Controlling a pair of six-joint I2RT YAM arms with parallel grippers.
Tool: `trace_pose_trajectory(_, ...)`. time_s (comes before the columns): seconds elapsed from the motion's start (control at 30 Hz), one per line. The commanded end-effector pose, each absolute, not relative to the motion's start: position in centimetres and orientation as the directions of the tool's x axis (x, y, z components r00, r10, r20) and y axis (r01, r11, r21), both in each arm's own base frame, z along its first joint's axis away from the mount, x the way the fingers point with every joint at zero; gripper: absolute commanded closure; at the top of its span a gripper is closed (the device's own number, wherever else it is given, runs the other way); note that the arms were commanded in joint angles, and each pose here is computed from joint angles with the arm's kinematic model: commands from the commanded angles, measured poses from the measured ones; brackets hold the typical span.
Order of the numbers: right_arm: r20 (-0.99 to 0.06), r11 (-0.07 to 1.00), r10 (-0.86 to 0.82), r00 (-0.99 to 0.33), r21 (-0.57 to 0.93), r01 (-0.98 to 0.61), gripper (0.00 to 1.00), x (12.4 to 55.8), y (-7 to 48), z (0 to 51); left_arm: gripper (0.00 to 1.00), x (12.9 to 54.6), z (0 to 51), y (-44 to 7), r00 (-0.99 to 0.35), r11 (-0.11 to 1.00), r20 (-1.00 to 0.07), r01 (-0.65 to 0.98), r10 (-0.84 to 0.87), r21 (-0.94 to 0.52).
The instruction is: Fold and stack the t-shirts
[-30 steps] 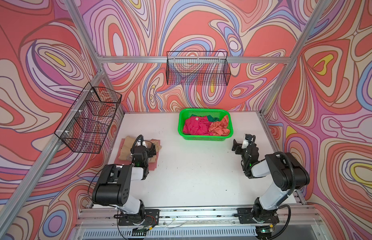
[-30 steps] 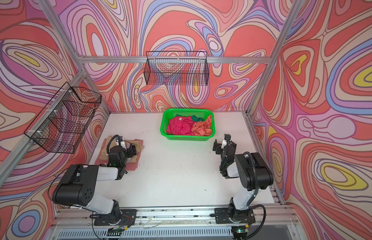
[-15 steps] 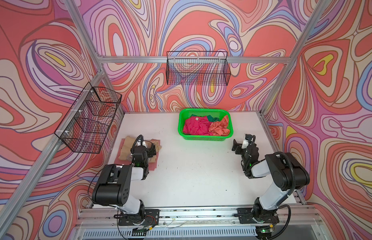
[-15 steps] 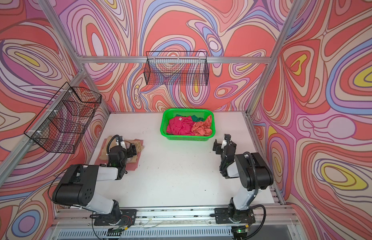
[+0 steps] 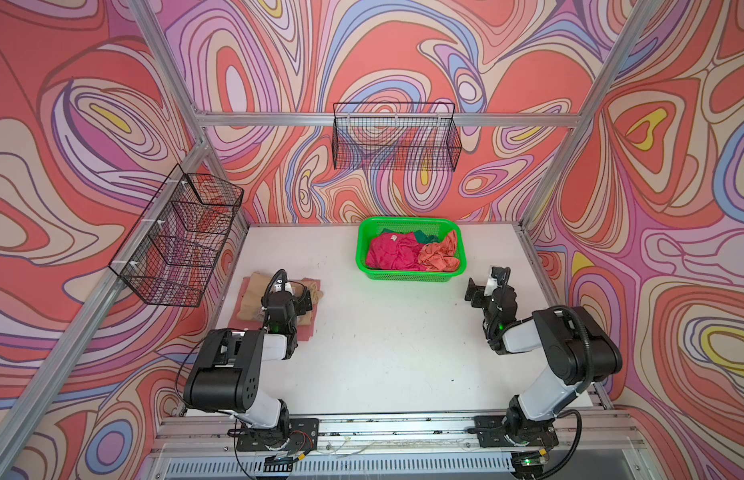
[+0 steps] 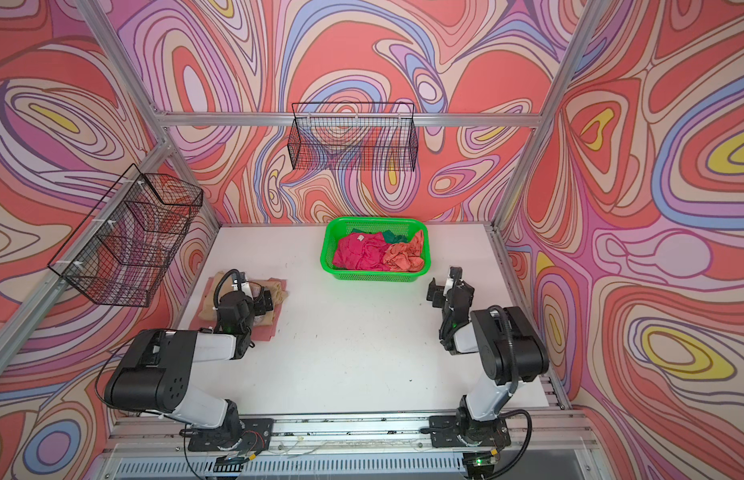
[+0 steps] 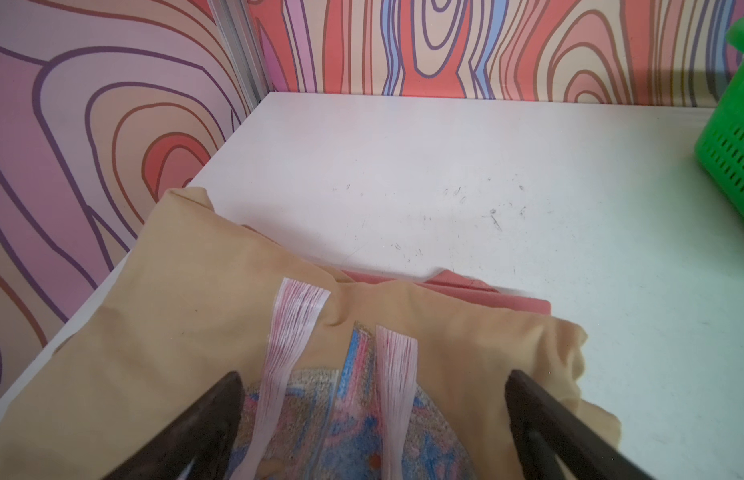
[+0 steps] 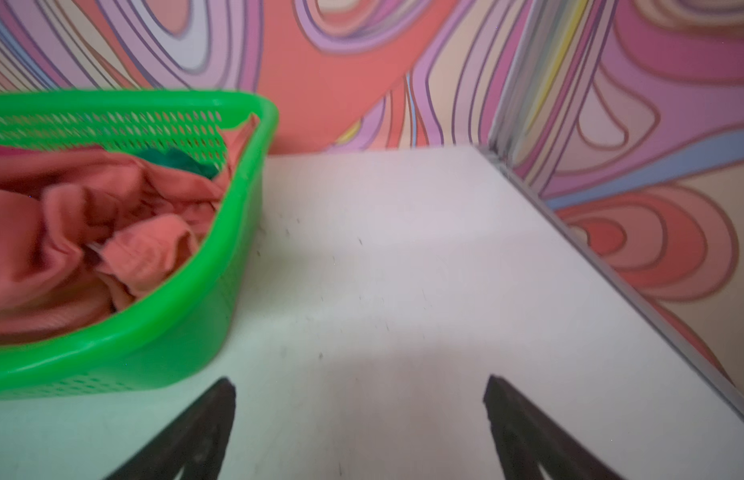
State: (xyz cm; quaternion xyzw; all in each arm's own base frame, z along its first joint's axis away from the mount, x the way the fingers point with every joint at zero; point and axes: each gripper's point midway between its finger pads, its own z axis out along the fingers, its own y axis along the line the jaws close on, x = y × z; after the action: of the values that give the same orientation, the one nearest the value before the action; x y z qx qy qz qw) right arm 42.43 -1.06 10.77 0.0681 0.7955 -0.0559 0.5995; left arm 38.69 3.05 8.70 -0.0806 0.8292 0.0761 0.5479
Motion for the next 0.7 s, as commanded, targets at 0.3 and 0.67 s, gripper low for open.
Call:
trace_pose_trajectory(0.3,-0.779,0.795,0.589,-0.216,0.510,0.328,0.02,46.3,-2.3,26.1,0.00,36.7,23.2,3.8,-0.030,0.671,-0.719,-0.388,-0.694,-0.632)
trace_pose_trajectory(0.67,-0.538,0.891,0.424,-0.729,0.391,0.229,0.03,51.4,5.1,14.9,0.00,31.5,24.7,-0.4,-0.301,0.726,-0.664,-0.357,-0.685,-0.588)
